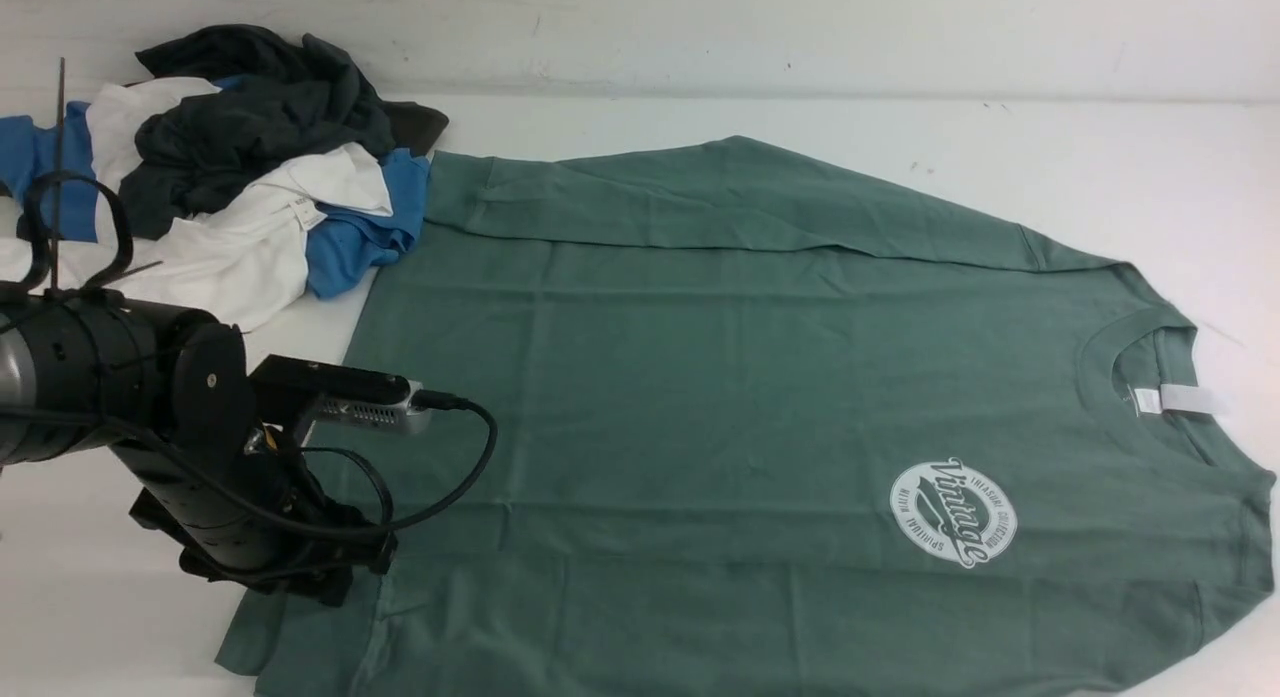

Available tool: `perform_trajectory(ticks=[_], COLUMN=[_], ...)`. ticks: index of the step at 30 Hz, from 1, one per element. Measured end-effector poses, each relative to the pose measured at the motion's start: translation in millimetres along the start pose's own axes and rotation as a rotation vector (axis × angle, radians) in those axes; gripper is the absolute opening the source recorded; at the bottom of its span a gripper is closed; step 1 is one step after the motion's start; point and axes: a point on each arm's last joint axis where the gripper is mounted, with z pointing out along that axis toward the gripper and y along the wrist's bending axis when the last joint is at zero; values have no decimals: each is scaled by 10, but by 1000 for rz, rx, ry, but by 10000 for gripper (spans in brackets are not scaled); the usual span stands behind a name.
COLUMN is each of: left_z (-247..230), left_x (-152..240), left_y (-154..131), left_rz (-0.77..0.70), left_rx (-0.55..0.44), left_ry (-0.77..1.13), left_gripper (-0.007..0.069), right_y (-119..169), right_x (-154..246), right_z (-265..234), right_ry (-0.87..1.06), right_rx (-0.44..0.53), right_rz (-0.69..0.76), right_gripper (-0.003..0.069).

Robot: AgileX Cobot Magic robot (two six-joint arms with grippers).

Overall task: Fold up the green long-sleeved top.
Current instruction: Use the left arm to clamp the cuff closest to it, then use the left arm to drag and place the cuff at the centered position on the left edge of the fabric

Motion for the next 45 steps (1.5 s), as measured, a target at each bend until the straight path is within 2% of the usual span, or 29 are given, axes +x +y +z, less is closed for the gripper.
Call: perform_trajectory(ticks=[3, 7, 8, 9, 13, 15, 31, 38, 45], left_z=[4, 5, 5, 5, 2, -5, -301, -555, -1289], left_x=[-17, -19, -19, -19, -2, 13, 230, 207, -281], left_y=[-4, -11, -15, -16, -27, -29, -109, -326, -500], left_rz=[-8, -18, -24, -26, -41, -41, -36, 38, 86], left_rx=[4, 12, 16, 18, 29, 31, 59, 86, 131], left_ry=[-11, -12, -12, -12, 11, 31, 176, 87, -140], left_gripper=[368, 315, 261, 254, 93, 40, 37, 37, 37], right_y=[6, 10, 11, 11, 12, 13, 30, 36, 35], right_x=[-1, -2, -2, -2, -3, -4, -9, -2, 23], right_z=[0, 0, 0, 0, 0, 0, -1, 26, 83], right_ry=[-1, -2, -3, -3, -4, -4, -10, -14, -14], right_rx=[-6, -10, -12, -12, -13, -14, -33, -47, -61], right_rz=[-3, -14, -17, -17, -20, -20, -12, -1, -17], right_gripper=[-15, -15, -15, -15, -15, -15, -15, -15, -15])
